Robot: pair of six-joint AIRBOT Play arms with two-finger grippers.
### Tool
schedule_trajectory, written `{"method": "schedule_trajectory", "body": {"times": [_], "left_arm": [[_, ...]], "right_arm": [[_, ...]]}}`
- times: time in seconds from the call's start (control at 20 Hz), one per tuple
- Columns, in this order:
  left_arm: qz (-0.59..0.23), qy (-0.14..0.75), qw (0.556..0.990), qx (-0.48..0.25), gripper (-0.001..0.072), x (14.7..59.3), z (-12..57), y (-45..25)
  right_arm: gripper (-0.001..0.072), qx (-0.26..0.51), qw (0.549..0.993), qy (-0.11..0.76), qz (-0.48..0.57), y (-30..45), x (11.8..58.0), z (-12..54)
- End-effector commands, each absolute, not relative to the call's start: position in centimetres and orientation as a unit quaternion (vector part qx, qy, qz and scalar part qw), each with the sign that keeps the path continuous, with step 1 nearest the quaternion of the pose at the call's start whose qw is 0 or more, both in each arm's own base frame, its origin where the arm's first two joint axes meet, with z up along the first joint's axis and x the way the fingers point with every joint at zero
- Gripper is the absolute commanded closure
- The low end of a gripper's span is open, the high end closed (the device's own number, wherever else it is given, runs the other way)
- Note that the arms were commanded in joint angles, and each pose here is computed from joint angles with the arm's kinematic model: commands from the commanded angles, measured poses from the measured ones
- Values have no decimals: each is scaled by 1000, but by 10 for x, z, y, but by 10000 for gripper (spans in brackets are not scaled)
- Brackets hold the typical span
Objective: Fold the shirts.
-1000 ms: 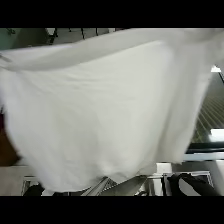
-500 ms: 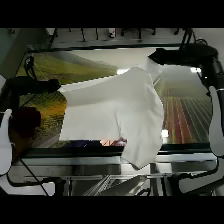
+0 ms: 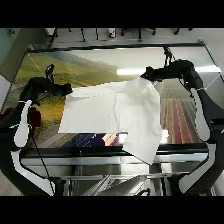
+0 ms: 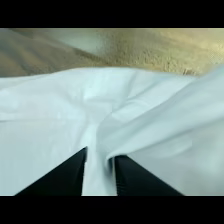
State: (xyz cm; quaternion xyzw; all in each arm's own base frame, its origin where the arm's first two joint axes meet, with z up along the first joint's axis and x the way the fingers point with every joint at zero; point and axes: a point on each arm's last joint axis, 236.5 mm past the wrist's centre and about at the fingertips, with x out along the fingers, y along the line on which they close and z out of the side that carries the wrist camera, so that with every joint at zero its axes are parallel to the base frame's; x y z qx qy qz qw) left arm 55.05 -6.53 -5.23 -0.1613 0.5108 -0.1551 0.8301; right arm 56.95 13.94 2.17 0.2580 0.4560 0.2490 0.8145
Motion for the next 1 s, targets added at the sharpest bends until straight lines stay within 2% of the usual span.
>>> {"method": "schedule_trajectory", "body": {"times": [0.0, 0.05, 0.25, 0.45, 0.55, 0.7, 0.95], "left_arm": [[-167, 531, 814, -163, 63, 551, -57, -68], [-170, 536, 812, -158, 40, 550, -49, -61], [-119, 596, 778, -157, 41, 521, -24, 14], [-112, 707, 661, -224, 41, 430, -59, 45], [-106, 733, 622, -253, 41, 392, -86, 45], [-111, 746, 602, -262, 41, 359, -114, 34], [-173, 738, 581, -297, 55, 348, -119, -23]], "right_arm": [[424, 271, 779, 503, 259, 144, 551, -1], [423, 272, 772, 510, 264, 140, 545, 3], [424, 271, 720, 587, 254, 85, 488, 16], [425, 275, 700, 635, 174, 33, 416, -3], [425, 294, 701, 635, 138, 14, 378, -14], [421, 339, 707, 616, 78, -13, 337, -31], [401, 371, 672, 638, 65, -9, 294, -55]]}}
